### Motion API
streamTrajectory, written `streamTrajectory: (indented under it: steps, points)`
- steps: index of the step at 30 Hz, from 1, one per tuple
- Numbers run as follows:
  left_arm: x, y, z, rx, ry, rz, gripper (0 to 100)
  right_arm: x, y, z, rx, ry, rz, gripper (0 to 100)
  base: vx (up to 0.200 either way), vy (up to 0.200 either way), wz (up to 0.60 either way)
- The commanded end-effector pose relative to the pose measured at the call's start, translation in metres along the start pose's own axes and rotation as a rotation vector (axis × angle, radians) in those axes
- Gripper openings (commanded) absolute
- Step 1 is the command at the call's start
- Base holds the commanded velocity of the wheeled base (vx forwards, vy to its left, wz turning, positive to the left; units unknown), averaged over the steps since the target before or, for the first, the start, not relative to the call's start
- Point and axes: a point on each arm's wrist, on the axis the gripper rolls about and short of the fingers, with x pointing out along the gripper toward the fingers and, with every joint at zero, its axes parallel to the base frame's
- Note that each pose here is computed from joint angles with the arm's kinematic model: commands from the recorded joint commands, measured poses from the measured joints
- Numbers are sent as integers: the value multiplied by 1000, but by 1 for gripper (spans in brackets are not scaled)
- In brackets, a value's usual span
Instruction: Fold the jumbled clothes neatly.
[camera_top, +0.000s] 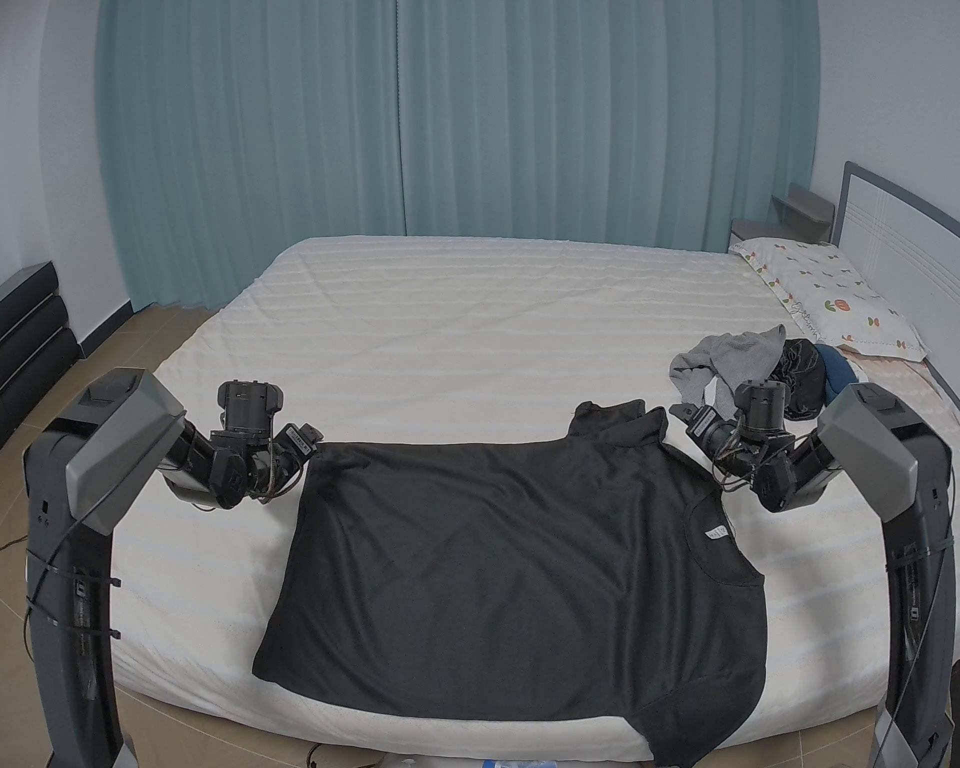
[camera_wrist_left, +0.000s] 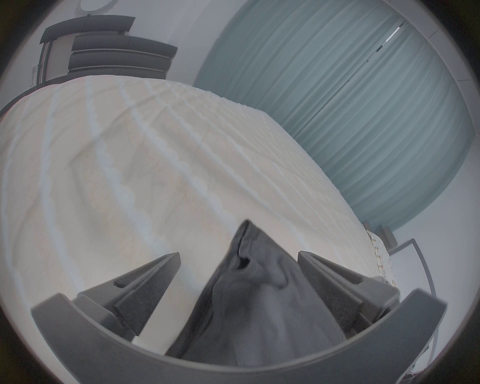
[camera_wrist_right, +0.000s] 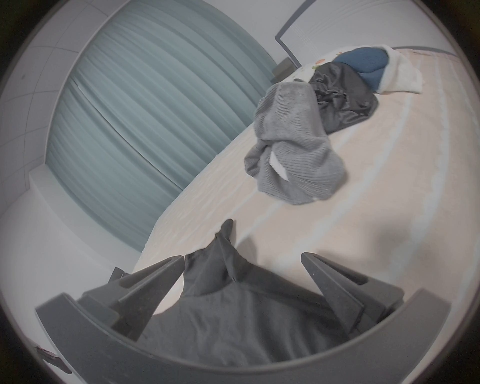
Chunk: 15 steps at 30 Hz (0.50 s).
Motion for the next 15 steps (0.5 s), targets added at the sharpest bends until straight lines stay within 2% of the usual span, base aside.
streamTrajectory:
  steps: [1, 6, 12, 15]
  points:
    - [-118, 12, -2, -11, 73, -51, 100, -119, 8, 17, 82, 62, 83, 100, 0, 0, 0]
    - [-169, 31, -26, -13, 106, -53, 100, -173, 6, 4, 151, 134, 49, 100, 0, 0, 0]
    - [-205, 54, -47, -31, 104, -70, 100, -219, -1, -14, 200, 237, 32, 100, 0, 0, 0]
    - [-211, 61, -55, -45, 119, -59, 100, -232, -7, -21, 218, 279, 27, 100, -200, 0, 0]
